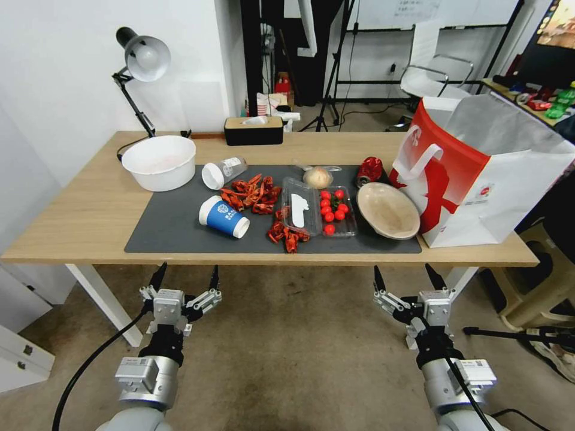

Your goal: Pick up the trash from the table and place it into the takeout bag.

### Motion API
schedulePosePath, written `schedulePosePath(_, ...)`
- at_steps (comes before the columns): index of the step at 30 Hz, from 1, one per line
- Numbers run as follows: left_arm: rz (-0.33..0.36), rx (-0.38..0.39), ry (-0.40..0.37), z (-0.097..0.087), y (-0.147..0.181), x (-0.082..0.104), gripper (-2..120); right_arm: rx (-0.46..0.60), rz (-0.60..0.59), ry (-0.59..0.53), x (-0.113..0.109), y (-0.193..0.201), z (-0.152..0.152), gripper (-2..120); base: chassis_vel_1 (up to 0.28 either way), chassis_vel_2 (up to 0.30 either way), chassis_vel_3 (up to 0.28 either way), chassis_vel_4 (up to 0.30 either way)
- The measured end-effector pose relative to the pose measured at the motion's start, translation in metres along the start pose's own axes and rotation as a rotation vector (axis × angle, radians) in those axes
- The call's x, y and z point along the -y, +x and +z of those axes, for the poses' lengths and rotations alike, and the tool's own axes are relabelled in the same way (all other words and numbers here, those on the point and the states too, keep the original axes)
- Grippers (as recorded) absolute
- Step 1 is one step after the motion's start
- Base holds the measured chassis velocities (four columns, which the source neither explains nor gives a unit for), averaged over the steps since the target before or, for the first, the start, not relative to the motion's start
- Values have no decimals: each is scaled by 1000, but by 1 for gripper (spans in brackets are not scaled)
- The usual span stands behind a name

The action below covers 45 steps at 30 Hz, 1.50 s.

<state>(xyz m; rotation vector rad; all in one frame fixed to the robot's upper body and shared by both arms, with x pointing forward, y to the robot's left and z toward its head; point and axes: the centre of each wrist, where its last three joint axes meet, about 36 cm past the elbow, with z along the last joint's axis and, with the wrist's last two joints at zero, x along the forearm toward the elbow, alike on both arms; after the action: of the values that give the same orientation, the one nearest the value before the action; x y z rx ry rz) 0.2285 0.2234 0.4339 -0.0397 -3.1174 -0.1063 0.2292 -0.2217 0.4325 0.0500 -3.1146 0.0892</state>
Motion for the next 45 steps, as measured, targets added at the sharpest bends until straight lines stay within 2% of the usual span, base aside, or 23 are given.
schedulePosePath(1, 0, 0, 0, 0, 0, 0, 100, 0, 0, 0, 0, 0, 0, 100, 0, 0, 0, 0)
schedulePosePath(2, -8, 0, 5, 1, -1, 0, 100, -18, -22, -51, -9, -5, 7, 100, 0, 0, 0, 0)
schedulePosePath(4, -58, -18, 35, 14, -9, 0, 100, -47, -64, -125, -21, -15, 17, 100, 0, 0, 0, 0)
schedulePosePath(5, -58, -18, 35, 14, -9, 0, 100, -47, -64, -125, -21, -15, 17, 100, 0, 0, 0, 0)
schedulePosePath(7, -137, -45, 79, 33, -20, -1, 100, -29, -71, -140, -18, -23, 16, 100, 0, 0, 0, 0)
schedulePosePath(8, -144, -42, 86, 35, -20, -1, 100, -20, -67, -135, -15, -24, 14, 100, 0, 0, 0, 0)
schedulePosePath(17, -148, -45, 86, 36, -16, -3, 100, -3, -38, -108, -4, -25, 1, 100, 0, 0, 0, 0)
schedulePosePath(22, -145, -37, 82, 33, -15, -4, 100, -27, -28, -164, -4, -24, -1, 100, 0, 0, 0, 0)
schedulePosePath(24, -148, -31, 75, 30, -14, -6, 100, -72, -28, -349, -5, -24, -9, 100, 0, 0, 0, 0)
schedulePosePath(25, -148, -31, 75, 30, -14, -6, 100, -72, -28, -349, -5, -24, -9, 100, 0, 0, 0, 0)
schedulePosePath(26, -149, -29, 71, 30, -14, -8, 100, -102, -32, -479, -3, -26, -16, 100, 0, 0, 0, 0)
schedulePosePath(28, -151, -27, 65, 29, -13, -11, 100, -132, -24, -637, 5, -31, -26, 100, 0, 0, 0, 0)
schedulePosePath(29, -151, -27, 65, 29, -13, -11, 100, -132, -24, -637, 5, -31, -26, 100, 0, 0, 0, 0)
schedulePosePath(32, -153, -16, 65, 27, -13, -15, 100, -179, 3, -882, 31, -44, -44, 100, 0, 0, 0, 0)
schedulePosePath(35, -153, -15, 63, 27, -13, -16, 100, -193, 8, -948, 39, -48, -50, 100, 0, 0, 0, 0)
schedulePosePath(37, -150, -14, 58, 26, -13, -19, 100, -210, 26, -1044, 58, -59, -61, 100, 0, 0, 0, 0)
schedulePosePath(40, -142, -22, 56, 27, -13, -20, 100, -235, 36, -1111, 70, -68, -68, 100, 0, 0, 0, 0)
schedulePosePath(45, -131, -39, 55, 27, -13, -18, 100, -271, 36, -1161, 76, -85, -70, 100, 0, 0, 0, 0)
